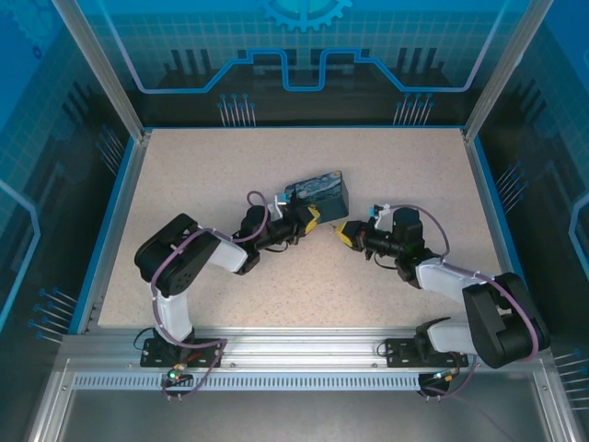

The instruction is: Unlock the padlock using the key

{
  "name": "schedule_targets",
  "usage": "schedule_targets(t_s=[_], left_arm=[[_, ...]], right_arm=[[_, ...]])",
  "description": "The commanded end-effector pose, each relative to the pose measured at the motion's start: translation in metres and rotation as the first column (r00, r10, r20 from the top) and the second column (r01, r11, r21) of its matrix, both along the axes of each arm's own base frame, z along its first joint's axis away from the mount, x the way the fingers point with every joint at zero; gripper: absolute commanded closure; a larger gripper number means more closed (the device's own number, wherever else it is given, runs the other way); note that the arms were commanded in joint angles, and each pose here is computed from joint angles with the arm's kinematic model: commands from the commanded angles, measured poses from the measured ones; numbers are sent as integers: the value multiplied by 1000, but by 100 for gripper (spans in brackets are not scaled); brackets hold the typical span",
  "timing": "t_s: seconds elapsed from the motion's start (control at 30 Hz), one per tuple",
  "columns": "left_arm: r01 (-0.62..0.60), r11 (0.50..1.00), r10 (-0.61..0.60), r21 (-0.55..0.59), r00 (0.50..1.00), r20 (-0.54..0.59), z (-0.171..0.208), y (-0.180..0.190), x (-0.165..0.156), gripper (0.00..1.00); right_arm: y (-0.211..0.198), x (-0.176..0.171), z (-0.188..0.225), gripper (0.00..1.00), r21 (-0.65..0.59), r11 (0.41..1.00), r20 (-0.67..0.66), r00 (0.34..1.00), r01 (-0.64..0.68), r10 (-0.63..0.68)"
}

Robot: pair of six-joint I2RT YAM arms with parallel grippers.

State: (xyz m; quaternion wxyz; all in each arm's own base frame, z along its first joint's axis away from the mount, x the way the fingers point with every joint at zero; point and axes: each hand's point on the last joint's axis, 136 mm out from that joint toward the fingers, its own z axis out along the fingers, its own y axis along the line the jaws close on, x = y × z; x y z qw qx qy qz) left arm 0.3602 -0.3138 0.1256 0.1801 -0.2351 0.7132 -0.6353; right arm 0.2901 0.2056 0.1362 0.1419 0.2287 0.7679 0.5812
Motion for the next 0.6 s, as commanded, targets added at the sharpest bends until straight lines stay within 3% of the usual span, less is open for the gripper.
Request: schedule_targets(t_s=[0.0, 0.57], left_arm=[[-7, 996, 15, -92, 996, 93, 41, 3, 3, 100], [-4, 993, 16, -121, 995, 96, 47, 2, 4, 100]], right_arm=[[2, 1, 3, 100, 31, 999, -35, 999, 36, -35], [12, 10, 8, 100, 42, 998, -37, 998, 50, -48]])
